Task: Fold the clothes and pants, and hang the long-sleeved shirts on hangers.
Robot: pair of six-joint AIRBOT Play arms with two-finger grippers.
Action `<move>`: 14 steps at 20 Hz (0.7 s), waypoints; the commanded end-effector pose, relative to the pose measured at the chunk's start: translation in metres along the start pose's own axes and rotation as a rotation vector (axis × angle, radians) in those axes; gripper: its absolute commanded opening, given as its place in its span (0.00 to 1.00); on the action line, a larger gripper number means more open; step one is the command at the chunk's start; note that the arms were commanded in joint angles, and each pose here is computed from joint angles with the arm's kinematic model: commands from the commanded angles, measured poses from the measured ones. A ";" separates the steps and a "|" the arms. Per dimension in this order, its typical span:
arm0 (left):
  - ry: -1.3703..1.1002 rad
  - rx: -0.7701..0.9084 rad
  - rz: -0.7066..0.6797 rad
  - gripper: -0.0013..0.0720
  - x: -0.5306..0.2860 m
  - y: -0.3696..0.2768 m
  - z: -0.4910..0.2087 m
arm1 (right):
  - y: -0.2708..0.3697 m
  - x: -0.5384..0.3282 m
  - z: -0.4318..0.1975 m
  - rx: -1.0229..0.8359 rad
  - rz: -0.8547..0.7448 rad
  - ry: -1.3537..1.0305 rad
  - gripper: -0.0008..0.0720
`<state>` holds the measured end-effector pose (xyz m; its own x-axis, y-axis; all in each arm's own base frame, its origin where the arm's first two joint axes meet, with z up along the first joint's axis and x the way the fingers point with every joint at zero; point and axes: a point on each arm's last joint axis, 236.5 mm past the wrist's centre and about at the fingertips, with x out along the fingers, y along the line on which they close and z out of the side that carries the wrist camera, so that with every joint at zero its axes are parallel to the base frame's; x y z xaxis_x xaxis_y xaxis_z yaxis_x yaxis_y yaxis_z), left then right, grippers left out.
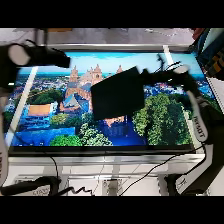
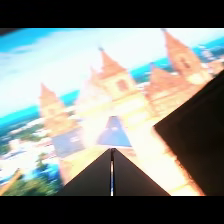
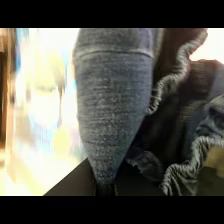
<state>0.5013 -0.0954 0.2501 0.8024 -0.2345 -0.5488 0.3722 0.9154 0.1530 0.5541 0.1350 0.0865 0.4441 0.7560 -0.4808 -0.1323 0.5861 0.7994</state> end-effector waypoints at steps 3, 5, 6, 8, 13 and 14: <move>0.046 0.012 0.205 0.05 -0.100 0.063 -0.014 | -0.055 -0.172 0.061 0.088 -0.243 -0.261 0.05; 0.067 0.003 0.210 0.05 -0.120 0.063 -0.021 | -0.098 -0.238 0.056 0.177 -0.389 -0.322 0.05; 0.076 0.003 0.206 0.05 -0.127 0.060 -0.024 | -0.118 -0.269 0.050 0.229 -0.455 -0.348 0.05; 0.086 0.002 0.201 0.05 -0.137 0.056 -0.027 | -0.157 -0.335 0.031 0.345 -0.584 -0.404 0.05; 0.105 -0.003 0.185 0.05 -0.141 0.051 -0.032 | -0.226 -0.470 -0.058 0.603 -0.893 -0.435 0.05; 0.105 -0.003 0.185 0.04 -0.141 0.051 -0.032 | -0.235 -0.489 -0.081 0.656 -0.954 -0.409 0.05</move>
<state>0.3981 -0.0057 0.3106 0.8134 -0.0254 -0.5811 0.2170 0.9402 0.2626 0.3848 -0.2954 0.1214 0.5717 0.0040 -0.8205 0.6453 0.6154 0.4527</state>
